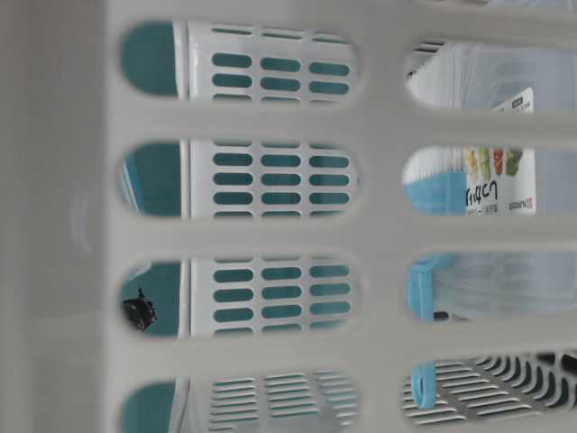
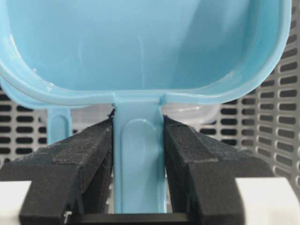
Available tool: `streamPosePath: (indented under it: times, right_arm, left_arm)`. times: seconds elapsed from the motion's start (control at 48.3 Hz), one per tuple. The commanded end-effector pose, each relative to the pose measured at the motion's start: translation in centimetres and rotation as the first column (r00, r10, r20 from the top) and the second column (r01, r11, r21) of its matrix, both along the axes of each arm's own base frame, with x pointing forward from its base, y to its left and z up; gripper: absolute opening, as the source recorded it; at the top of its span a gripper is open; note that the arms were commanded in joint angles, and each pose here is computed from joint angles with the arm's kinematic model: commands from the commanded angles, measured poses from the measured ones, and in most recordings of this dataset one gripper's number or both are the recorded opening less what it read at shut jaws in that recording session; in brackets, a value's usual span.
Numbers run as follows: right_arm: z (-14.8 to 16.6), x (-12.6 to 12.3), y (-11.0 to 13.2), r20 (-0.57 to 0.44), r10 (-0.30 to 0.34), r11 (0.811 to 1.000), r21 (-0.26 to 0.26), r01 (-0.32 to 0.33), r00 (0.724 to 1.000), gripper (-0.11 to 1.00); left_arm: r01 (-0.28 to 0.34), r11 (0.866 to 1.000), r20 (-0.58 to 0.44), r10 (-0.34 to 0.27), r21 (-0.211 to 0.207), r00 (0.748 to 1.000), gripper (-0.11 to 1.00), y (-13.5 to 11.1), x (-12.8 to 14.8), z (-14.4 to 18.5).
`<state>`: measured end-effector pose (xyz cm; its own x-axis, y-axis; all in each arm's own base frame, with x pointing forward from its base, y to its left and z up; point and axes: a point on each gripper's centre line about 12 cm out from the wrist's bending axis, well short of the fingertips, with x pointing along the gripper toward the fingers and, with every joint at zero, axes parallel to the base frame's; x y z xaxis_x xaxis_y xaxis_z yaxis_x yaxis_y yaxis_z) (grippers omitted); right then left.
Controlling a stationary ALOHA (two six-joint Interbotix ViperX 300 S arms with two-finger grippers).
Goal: Pick up the dustpan from the shopping basket with the left arm.
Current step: 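Hold the raised dustpan still in the left gripper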
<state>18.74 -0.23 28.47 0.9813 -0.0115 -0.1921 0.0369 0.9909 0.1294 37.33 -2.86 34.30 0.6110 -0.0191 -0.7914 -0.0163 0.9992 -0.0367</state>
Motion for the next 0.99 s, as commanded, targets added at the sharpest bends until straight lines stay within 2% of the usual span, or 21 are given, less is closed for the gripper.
streamPosePath:
  times: [0.0, 0.974]
  right_arm:
    - [0.34, 0.18, -0.03, 0.011, -0.002, 1.0, 0.003, 0.002, 1.0, 0.79]
    - [0.45, 0.17, -0.03, 0.018, -0.002, 1.0, 0.003, 0.002, 1.0, 0.79]
  left_arm:
    - [0.002, 1.0, 0.043, -0.001, -0.001, 0.999, 0.3, 0.04, -0.34, 1.37]
    - [0.003, 1.0, 0.041, -0.003, -0.004, 0.999, 0.3, -0.13, -0.36, 1.22]
